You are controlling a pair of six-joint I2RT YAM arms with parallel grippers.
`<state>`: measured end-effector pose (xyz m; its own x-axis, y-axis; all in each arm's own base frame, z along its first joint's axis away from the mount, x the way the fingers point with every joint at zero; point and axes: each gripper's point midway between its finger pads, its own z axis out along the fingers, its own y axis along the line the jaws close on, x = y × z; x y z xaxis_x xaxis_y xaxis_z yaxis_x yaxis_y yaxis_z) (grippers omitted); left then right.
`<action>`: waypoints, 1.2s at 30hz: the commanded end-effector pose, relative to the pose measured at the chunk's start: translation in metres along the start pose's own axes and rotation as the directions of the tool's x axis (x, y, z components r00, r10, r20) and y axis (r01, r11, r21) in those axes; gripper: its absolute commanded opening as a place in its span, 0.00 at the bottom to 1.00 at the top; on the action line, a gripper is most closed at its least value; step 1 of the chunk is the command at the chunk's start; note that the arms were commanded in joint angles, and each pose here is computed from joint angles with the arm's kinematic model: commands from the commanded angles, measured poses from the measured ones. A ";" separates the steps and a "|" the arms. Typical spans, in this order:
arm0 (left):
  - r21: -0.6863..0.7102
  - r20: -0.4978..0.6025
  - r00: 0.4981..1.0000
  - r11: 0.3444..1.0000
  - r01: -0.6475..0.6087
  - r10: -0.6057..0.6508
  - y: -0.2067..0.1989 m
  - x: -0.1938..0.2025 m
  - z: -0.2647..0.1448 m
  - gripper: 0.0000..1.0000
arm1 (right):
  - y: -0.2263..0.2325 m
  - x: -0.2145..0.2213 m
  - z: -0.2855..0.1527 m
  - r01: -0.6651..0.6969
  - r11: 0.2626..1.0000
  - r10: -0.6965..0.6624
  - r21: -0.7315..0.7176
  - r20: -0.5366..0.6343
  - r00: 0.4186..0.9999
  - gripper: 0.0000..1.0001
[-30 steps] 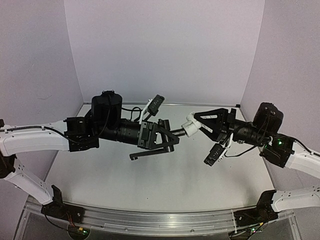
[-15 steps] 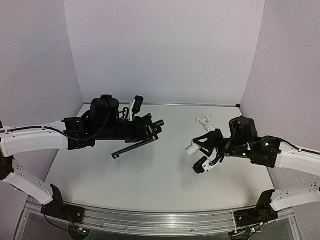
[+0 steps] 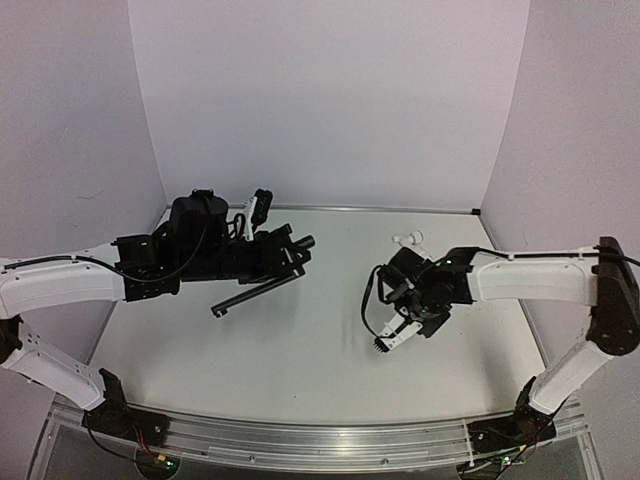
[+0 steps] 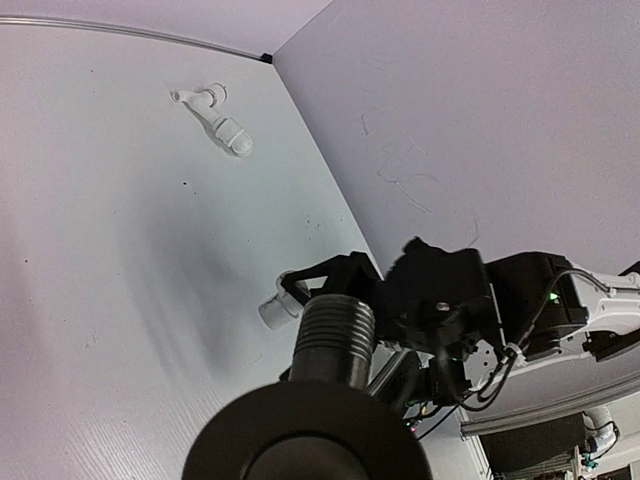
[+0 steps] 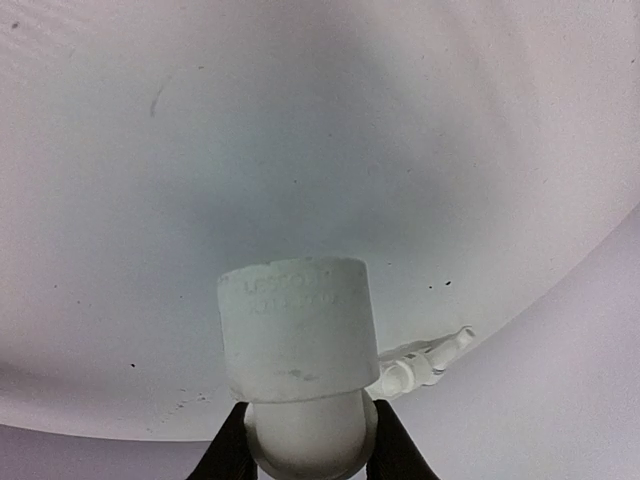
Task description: Install the water faucets
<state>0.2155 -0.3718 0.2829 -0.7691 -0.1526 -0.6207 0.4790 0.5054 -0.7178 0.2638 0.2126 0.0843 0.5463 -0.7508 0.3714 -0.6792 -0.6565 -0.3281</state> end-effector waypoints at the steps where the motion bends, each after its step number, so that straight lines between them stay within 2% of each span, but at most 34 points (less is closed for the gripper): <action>1: 0.067 0.091 0.995 0.997 -0.037 0.031 -0.025 -0.027 -0.018 0.00 | 0.016 -0.002 0.012 -0.246 0.947 0.225 -0.205 -0.119 0.967 0.00; 4: 0.069 0.091 0.995 0.997 -0.036 0.030 -0.026 -0.027 -0.022 0.00 | 0.007 -0.010 0.017 -0.303 0.932 0.288 -0.198 -0.104 0.952 0.00; 11: 0.064 0.094 0.995 0.997 -0.030 0.024 -0.023 -0.025 -0.024 0.00 | 0.002 -0.013 0.033 -0.403 0.895 0.376 -0.191 -0.164 0.912 0.00; 15: 0.064 0.095 0.995 0.998 -0.028 0.022 -0.023 -0.026 -0.025 0.00 | 0.001 -0.017 0.033 -0.440 0.869 0.406 -0.227 -0.180 0.896 0.09; 23: 0.056 0.093 0.995 0.998 -0.027 0.022 -0.021 -0.025 -0.024 0.00 | -0.002 -0.026 0.032 -0.498 0.813 0.452 -0.301 -0.214 0.866 0.17; 28: 0.052 0.098 0.995 0.998 -0.024 0.018 -0.020 -0.025 -0.026 0.00 | -0.009 -0.030 0.030 -0.526 0.791 0.482 -0.313 -0.210 0.851 0.20; 36: 0.046 0.110 0.994 0.999 -0.026 0.021 -0.019 -0.026 -0.030 0.00 | -0.018 -0.042 0.026 -0.551 0.755 0.522 -0.356 -0.184 0.833 0.32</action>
<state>0.2131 -0.3613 0.2849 -0.7643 -0.1625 -0.6240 0.4711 0.5202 -0.7124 0.2726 0.2472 0.0447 0.0345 -0.9470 0.3193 -0.9798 -0.0950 -0.1762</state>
